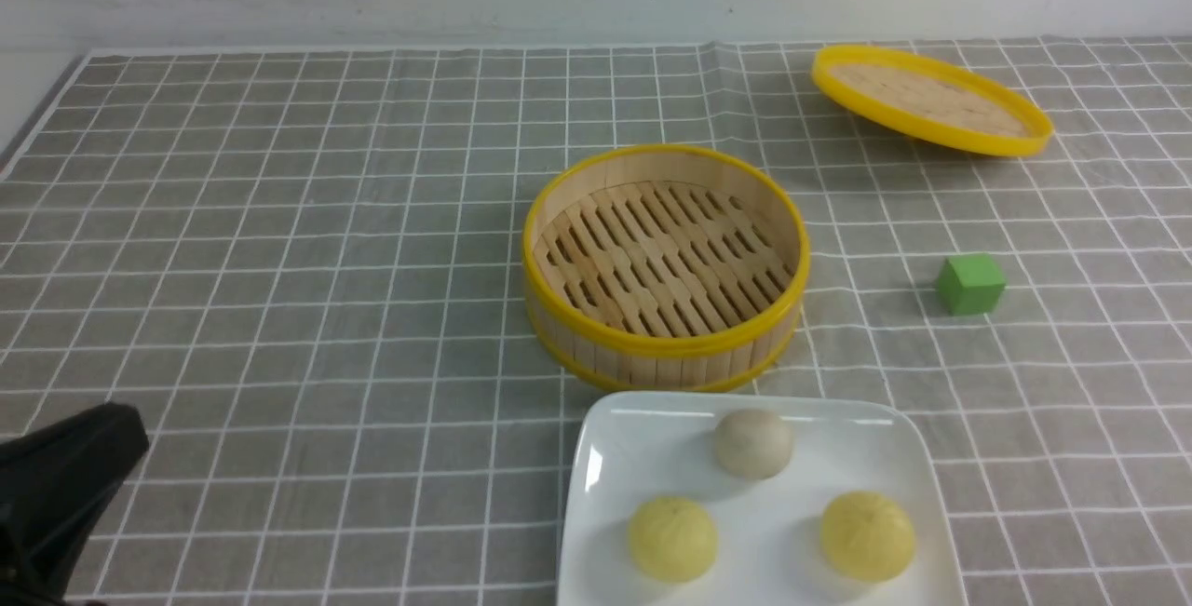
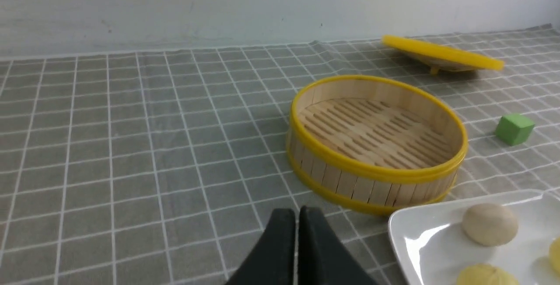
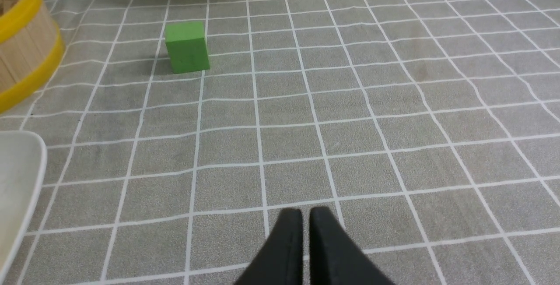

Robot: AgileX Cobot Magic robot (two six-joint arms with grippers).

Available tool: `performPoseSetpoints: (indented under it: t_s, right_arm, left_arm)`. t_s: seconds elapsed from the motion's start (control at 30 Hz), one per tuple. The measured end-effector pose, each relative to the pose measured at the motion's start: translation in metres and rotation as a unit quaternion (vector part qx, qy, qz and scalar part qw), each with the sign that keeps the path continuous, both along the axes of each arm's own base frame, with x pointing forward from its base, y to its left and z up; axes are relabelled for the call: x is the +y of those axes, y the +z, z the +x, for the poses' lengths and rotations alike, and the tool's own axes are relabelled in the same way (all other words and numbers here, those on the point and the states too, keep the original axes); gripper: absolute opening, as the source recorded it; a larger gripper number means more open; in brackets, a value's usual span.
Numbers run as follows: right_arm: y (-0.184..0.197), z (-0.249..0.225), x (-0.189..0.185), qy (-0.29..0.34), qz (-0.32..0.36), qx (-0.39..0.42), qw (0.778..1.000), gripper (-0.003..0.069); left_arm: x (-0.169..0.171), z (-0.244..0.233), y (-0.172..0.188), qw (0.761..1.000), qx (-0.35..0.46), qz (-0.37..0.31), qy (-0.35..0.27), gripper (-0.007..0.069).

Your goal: Put the steamed buns into the plate on the grey tablecloth.

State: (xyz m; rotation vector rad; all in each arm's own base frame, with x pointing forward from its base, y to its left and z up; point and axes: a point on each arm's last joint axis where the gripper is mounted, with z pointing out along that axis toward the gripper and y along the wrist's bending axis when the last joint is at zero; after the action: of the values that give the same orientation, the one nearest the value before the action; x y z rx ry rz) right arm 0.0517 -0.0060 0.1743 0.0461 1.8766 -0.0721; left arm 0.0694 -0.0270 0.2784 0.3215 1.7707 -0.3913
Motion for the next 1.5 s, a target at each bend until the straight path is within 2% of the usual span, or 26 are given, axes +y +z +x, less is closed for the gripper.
performPoseSetpoints:
  t_s: [0.13, 0.27, 0.47, 0.63, 0.77, 0.93, 0.97, 1.1, 1.5]
  right_arm:
    - [0.0, 0.0, 0.0, 0.0, 0.0, 0.0, 1.0, 0.0059]
    - [0.0, 0.0, 0.0, 0.0, 0.0, 0.0, 1.0, 0.0067]
    - [0.0, 0.0, 0.0, 0.0, 0.0, 0.0, 1.0, 0.0073]
    - [0.0, 0.0, 0.0, 0.0, 0.0, 0.0, 1.0, 0.0081]
    - [0.0, 0.0, 0.0, 0.0, 0.0, 0.0, 1.0, 0.009]
    - [0.0, 0.0, 0.0, 0.0, 0.0, 0.0, 1.0, 0.0096]
    - [0.0, 0.0, 0.0, 0.0, 0.0, 0.0, 1.0, 0.0097]
    - [0.0, 0.0, 0.0, 0.0, 0.0, 0.0, 1.0, 0.0103]
    - [0.0, 0.0, 0.0, 0.0, 0.0, 0.0, 1.0, 0.0114]
  left_arm:
    - [-0.001, 0.0, -0.032, 0.998, 0.065, 0.021, 0.006, 0.0038]
    - [-0.002, -0.001, -0.048, 0.995, 0.093, 0.023, 0.004, 0.0041]
    - [-0.004, -0.002, -0.059, 0.995, 0.098, 0.024, 0.002, 0.0048]
    - [-0.005, 0.001, -0.067, 0.998, 0.051, 0.032, 0.005, 0.0054]
    - [0.004, 0.002, -0.08, 0.998, -0.007, 0.028, 0.062, 0.0055]
    - [0.017, -0.008, -0.092, 0.99, -0.033, 0.036, 0.131, 0.006]
    - [0.022, -0.011, -0.095, 0.985, -0.029, 0.038, 0.167, 0.0063]
    - [0.03, -0.016, -0.105, 0.972, 0.023, 0.052, 0.227, 0.0069]
    - [0.033, -0.017, -0.106, 0.967, 0.032, 0.053, 0.246, 0.0073]
